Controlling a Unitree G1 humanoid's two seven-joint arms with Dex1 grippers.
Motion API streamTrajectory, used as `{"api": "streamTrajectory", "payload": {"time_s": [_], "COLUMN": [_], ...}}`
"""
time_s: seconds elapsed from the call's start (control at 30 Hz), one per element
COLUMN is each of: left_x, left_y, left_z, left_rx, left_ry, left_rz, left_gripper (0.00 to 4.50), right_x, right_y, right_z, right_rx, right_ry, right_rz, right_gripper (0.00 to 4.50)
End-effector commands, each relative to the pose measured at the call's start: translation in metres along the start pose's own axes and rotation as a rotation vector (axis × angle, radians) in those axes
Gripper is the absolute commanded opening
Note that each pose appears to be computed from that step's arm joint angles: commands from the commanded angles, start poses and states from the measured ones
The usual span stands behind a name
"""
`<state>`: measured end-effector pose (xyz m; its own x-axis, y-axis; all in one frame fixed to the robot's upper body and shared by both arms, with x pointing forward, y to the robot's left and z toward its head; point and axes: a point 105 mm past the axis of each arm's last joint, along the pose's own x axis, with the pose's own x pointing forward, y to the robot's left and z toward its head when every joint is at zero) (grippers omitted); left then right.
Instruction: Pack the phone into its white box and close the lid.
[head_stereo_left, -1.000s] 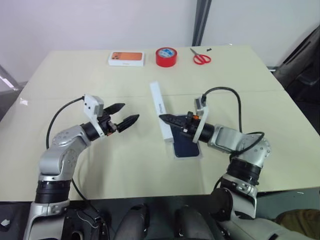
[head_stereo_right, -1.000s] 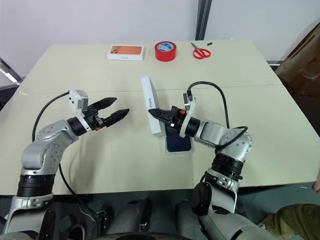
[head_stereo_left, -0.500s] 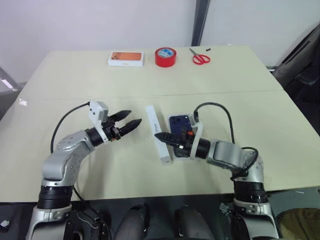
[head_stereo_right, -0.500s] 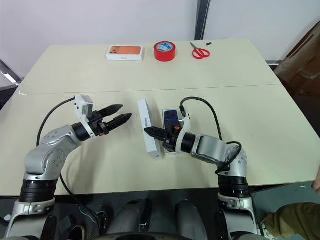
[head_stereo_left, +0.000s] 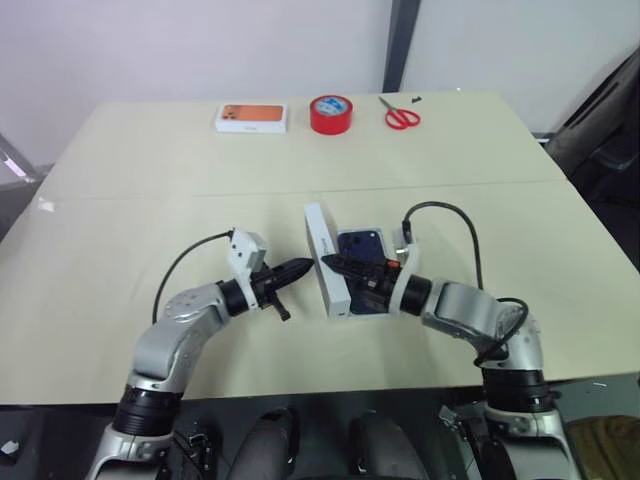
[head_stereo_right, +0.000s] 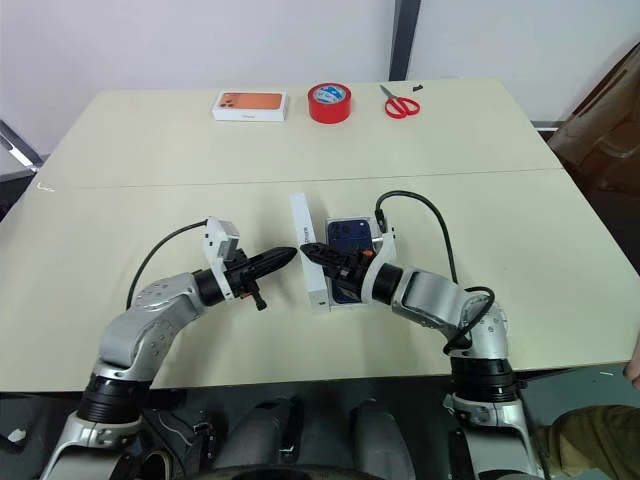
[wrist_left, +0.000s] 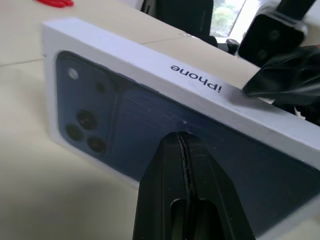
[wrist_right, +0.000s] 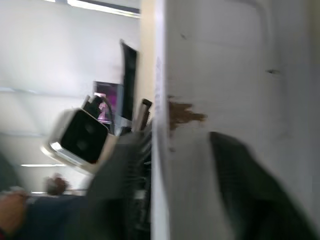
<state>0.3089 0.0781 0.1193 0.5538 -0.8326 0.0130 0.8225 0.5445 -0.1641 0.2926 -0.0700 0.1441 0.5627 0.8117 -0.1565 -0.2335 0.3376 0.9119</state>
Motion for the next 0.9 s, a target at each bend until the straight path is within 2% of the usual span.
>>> {"api": "streamTrajectory", "payload": {"time_s": [0.03,0.2,0.3,0.4,0.47,0.5,0.53,0.57,0.77,0.9], "left_x": [0.016,0.029,0.032,0.032,0.032,0.03,0.028,0.026,0.004,0.0], "left_y": [-0.008,-0.016,-0.023,-0.024,-0.023,-0.021,-0.019,-0.017,0.002,0.019], "left_z": [0.01,0.007,0.0,0.002,0.006,0.007,0.008,0.008,0.009,-0.008], "left_rx": [0.034,0.018,0.023,0.027,0.027,0.033,0.039,0.043,0.047,0.009], "left_ry": [-0.041,-0.04,-0.018,-0.022,-0.027,-0.025,-0.02,-0.016,0.015,0.078], "left_rz": [-0.033,-0.072,-0.099,-0.099,-0.094,-0.085,-0.076,-0.07,0.019,0.1], "left_gripper": [0.0,0.0,0.0,0.0,0.0,0.0,0.0,0.0,0.0,0.0], "right_x": [-0.011,-0.04,-0.05,-0.05,-0.049,-0.047,-0.046,-0.046,-0.045,-0.043], "right_y": [0.015,-0.004,-0.009,-0.012,-0.024,-0.03,-0.033,-0.035,-0.043,-0.051], "right_z": [0.021,0.081,0.107,0.108,0.106,0.101,0.099,0.097,0.095,0.09], "right_rx": [-0.186,-0.482,-0.573,-0.724,-0.8,-0.861,-0.918,-0.955,-1.223,-1.298], "right_ry": [-0.042,-0.148,-0.229,-0.231,-0.21,-0.182,-0.165,-0.155,-0.099,-0.06], "right_rz": [0.017,-0.13,-0.185,-0.216,-0.283,-0.313,-0.332,-0.339,-0.417,-0.433], "right_gripper": [4.42,4.42,4.42,4.42,4.42,3.9,3.62,3.15,0.05,0.05]}}
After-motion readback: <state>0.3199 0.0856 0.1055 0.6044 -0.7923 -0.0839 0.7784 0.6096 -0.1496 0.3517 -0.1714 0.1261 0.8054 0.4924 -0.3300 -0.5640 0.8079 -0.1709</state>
